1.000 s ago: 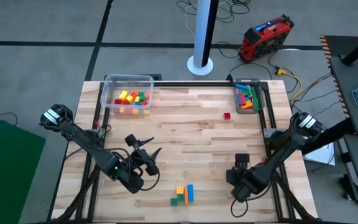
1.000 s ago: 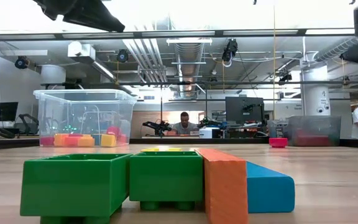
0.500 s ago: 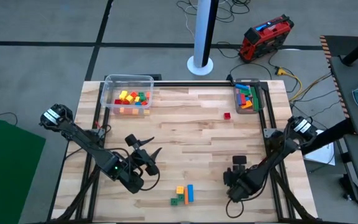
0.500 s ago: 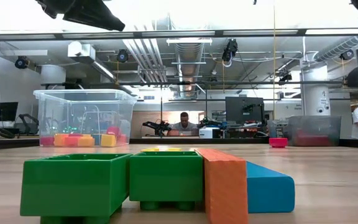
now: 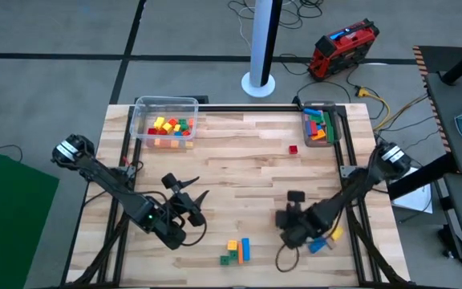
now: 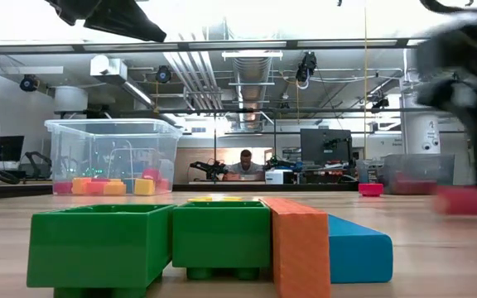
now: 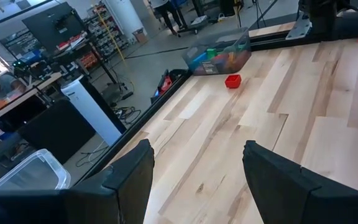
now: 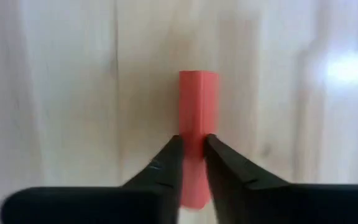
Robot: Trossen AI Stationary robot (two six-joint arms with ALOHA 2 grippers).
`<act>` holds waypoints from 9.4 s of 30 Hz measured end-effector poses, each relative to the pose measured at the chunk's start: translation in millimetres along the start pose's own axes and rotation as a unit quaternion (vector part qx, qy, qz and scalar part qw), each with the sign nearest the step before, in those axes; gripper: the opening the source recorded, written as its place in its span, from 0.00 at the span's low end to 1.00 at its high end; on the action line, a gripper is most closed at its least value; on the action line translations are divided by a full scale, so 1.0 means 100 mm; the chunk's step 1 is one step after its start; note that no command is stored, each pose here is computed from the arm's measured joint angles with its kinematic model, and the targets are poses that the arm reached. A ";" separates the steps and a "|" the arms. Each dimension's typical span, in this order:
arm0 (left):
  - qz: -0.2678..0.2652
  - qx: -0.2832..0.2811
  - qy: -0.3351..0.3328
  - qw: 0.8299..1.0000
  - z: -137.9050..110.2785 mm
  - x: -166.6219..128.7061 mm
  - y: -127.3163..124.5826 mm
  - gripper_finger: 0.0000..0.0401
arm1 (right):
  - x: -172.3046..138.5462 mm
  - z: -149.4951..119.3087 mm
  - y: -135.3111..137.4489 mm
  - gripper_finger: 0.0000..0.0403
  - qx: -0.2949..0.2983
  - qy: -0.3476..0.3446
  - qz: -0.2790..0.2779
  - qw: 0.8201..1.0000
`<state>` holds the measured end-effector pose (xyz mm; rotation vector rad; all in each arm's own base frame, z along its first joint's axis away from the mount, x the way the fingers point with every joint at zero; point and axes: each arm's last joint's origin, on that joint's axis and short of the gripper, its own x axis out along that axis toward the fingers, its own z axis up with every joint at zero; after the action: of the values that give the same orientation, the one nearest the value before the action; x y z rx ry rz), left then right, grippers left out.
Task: Sort blocks by size
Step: Put the lower right red rectangular wooden block into the black bin, then put the red rectangular wooden block into the black bin, then put the red square game piece into the transparent bin
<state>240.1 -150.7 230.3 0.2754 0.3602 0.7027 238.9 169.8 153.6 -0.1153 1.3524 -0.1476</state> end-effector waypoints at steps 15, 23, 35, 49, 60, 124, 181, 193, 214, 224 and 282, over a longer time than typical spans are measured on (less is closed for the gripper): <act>0.007 0.002 0.004 1.000 -0.04 0.05 -0.05 0.55 | -0.31 0.79 -1.18 0.02 0.138 -0.098 -0.078 0.982; -0.005 -0.002 0.012 1.000 -0.04 0.05 -0.06 0.55 | -0.06 0.81 -1.31 0.06 0.156 -0.047 0.021 0.986; -0.005 0.001 0.013 1.000 -0.05 0.06 -0.05 0.55 | 0.00 0.73 -0.93 0.50 0.116 -0.101 0.028 0.988; -0.004 0.003 0.014 1.000 -0.06 0.06 -0.05 0.55 | 0.34 0.64 -0.79 0.55 0.131 -0.121 0.034 0.983; -0.002 0.000 0.017 1.000 -0.13 0.07 -0.04 0.55 | 0.65 0.74 -0.69 0.43 0.139 -0.075 0.026 0.987; -0.014 -0.038 0.023 0.999 -0.13 0.07 -0.06 0.55 | 0.11 0.31 -2.25 0.90 0.426 -0.002 -0.235 0.874; -0.012 -0.029 0.017 0.999 -0.12 0.07 -0.06 0.55 | 0.66 0.19 -1.87 0.32 0.436 -0.274 -0.068 0.855; -0.041 0.072 -0.019 0.996 -0.03 0.08 -0.29 0.55 | 0.19 0.65 -1.47 0.32 0.285 -0.544 0.168 0.771; 0.035 0.143 -0.073 0.986 0.02 0.50 -0.68 0.55 | 0.31 1.07 -1.15 0.33 0.221 -0.629 0.336 0.665; 0.025 0.142 -0.078 0.986 0.06 0.54 -0.66 0.55 | 0.34 1.14 -1.13 0.33 0.219 -0.629 0.339 0.665; 0.078 -0.143 0.235 0.958 0.09 0.86 2.00 0.31 | 0.34 0.89 -1.55 0.63 0.221 -0.538 0.259 0.771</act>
<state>189.2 52.5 291.9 -0.1459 0.6864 0.9658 326.9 10.8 165.8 0.5166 0.1272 0.0782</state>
